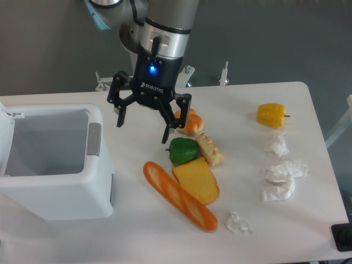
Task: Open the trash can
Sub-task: 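Raise the gripper up away from the open bin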
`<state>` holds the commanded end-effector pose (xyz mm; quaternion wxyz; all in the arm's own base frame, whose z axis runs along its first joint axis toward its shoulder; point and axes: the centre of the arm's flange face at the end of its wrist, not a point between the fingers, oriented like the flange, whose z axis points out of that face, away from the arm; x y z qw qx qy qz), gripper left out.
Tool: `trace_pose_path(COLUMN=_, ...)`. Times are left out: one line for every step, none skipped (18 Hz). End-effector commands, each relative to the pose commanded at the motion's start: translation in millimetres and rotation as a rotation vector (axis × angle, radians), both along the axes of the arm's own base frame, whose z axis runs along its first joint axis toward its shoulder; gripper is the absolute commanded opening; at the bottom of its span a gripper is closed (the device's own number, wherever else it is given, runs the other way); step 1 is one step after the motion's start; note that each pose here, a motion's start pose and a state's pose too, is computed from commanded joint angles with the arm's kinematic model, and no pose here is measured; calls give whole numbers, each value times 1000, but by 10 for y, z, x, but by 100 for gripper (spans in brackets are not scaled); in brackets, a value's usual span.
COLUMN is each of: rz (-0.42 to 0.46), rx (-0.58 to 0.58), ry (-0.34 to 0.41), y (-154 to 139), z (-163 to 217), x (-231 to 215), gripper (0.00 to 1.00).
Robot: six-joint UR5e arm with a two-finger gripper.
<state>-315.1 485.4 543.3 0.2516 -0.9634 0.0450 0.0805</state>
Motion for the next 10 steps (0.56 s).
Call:
trace_pose_path(rz=-15, rx=-13, ry=24, y=-5, z=0, x=-6, gripper=100)
trace_pose_path(rz=-28, rx=-26, ry=47, y=-15, z=0, x=-19, gripper=100)
trace_pose_path(rz=-40, rx=-38, ry=67, y=-20, z=-7, x=-34, gripper=100)
trace_pose_path(rz=-50, rx=-55, ry=88, y=-33, z=-18, x=-48, gripper=100)
trace_pose_path(rz=-59, rx=-71, ry=105, y=-45, z=-23, x=-60, gripper=100)
trace_pose_path(rz=-64, rx=-78, ry=114, y=-50, z=-24, x=-65, gripper=100)
trace_pose_path(rz=-64, rx=-80, ry=117, y=-52, z=-23, x=-68, gripper=100)
trace_pose_path(rz=-62, rx=-84, ry=121, y=-56, z=-24, x=-72, gripper=100)
trace_pose_path(rz=-61, rx=-87, ry=123, y=-58, z=-24, x=-74, gripper=100)
trace_pose_path(rz=-59, rx=-88, ry=123, y=-59, z=-25, x=-75, gripper=100)
